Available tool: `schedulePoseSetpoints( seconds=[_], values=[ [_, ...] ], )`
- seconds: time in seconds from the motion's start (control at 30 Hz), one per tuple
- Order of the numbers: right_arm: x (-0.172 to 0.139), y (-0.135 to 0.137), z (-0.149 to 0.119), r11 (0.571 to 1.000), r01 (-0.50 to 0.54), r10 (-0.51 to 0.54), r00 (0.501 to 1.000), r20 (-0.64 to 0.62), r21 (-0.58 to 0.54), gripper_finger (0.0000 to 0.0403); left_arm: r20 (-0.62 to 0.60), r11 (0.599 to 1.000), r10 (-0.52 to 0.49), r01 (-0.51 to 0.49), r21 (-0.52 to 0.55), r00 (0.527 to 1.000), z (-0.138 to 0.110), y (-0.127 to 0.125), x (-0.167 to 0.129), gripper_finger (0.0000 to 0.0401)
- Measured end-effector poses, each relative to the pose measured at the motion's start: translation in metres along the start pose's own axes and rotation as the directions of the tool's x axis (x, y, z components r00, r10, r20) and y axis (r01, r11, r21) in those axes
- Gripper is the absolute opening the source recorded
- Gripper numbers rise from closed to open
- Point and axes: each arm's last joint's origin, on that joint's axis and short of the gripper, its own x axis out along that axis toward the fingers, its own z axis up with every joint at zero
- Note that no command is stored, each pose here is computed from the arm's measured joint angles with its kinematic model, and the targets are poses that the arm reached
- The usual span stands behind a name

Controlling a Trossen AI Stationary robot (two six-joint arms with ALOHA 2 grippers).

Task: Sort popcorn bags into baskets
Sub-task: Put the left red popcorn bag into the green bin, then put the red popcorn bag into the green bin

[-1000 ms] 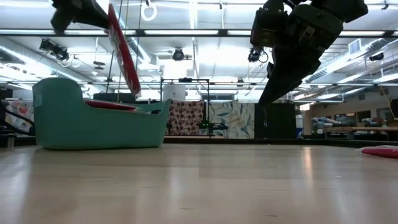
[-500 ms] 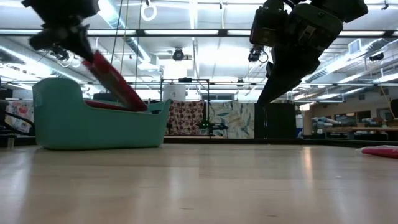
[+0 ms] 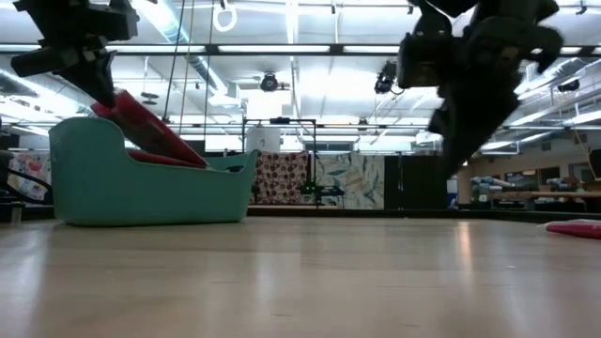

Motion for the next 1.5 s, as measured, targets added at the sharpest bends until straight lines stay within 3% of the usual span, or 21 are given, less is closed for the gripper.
schedulePoseSetpoints(
  seconds=[0.17, 0.33, 0.47, 0.6, 0.7, 0.8, 0.9, 0.97, 1.1, 1.2, 1.3, 1.37, 1.43, 1.5],
  values=[
    [-0.019, -0.002, -0.005, 0.992, 0.106, -0.091, 0.977, -0.193, 0.066, 0.0080, -0.001, 1.000, 0.002, -0.002, 0.001, 1.000, 0.000, 0.000, 0.000, 0.0098],
    [-0.033, -0.012, -0.024, 0.951, 0.290, -0.219, 0.878, -0.425, 0.110, 0.0080, 0.000, 0.999, 0.040, -0.039, -0.021, 0.999, -0.001, 0.001, 0.000, 0.0154],
    [-0.031, -0.028, -0.049, 0.901, 0.404, -0.234, 0.756, -0.611, 0.155, 0.0078, 0.018, 0.987, 0.142, -0.140, -0.084, 0.990, -0.002, 0.008, -0.003, 0.0159],
    [-0.020, -0.039, -0.072, 0.882, 0.429, -0.180, 0.691, -0.701, 0.197, 0.0071, 0.030, 0.961, 0.229, -0.220, -0.169, 0.973, -0.003, 0.014, -0.007, 0.0149],
    [-0.014, -0.045, -0.085, 0.855, 0.468, -0.170, 0.662, -0.730, 0.225, 0.0064, 0.048, 0.949, 0.219, -0.201, -0.242, 0.975, -0.001, 0.013, -0.007, 0.0143],
    [-0.007, -0.049, -0.096, 0.848, 0.469, -0.141, 0.648, -0.748, 0.247, 0.0057, 0.091, 0.957, 0.115, -0.085, -0.276, 0.989, 0.008, 0.006, -0.007, 0.0142],
    [0.001, -0.051, -0.103, 0.856, 0.436, -0.101, 0.669, -0.737, 0.278, 0.0052, 0.168, 0.966, -0.094, 0.131, -0.222, 0.981, 0.020, -0.005, -0.011, 0.0142],
    [0.004, -0.052, -0.104, 0.860, 0.411, -0.074, 0.687, -0.723, 0.303, 0.0050, 0.253, 0.935, -0.278, 0.322, -0.151, 0.927, 0.030, -0.016, -0.015, 0.0142],
    [0.008, -0.046, -0.094, 0.888, 0.332, -0.044, 0.750, -0.660, 0.319, 0.0050, 0.424, 0.764, -0.591, 0.645, 0.022, 0.686, 0.045, -0.043, -0.026, 0.0142],
    [0.009, -0.039, -0.076, 0.918, 0.271, -0.070, 0.829, -0.555, 0.289, 0.0050, 0.472, 0.685, -0.676, 0.718, 0.121, 0.566, 0.046, -0.064, -0.030, 0.0142],
    [0.012, -0.031, -0.054, 0.961, 0.150, -0.048, 0.919, -0.391, 0.233, 0.0050, 0.451, 0.674, -0.709, 0.708, 0.210, 0.542, 0.038, -0.083, -0.029, 0.0142],
    [0.015, -0.023, -0.032, 0.988, 0.019, 0.014, 0.975, -0.220, 0.150, 0.0050, 0.441, 0.692, -0.701, 0.684, 0.231, 0.561, 0.034, -0.094, -0.025, 0.0142],
    [0.014, -0.014, -0.010, 0.996, -0.078, 0.079, 0.997, -0.017, 0.029, 0.0050, 0.436, 0.721, -0.677, 0.653, 0.231, 0.594, 0.032, -0.102, -0.020, 0.0142],
    [0.008, -0.005, 0.010, 0.989, -0.132, 0.141, 0.980, 0.141, -0.074, 0.0050, 0.439, 0.736, -0.663, 0.637, 0.230, 0.607, 0.032, -0.108, -0.017, 0.0142]
  ],
)
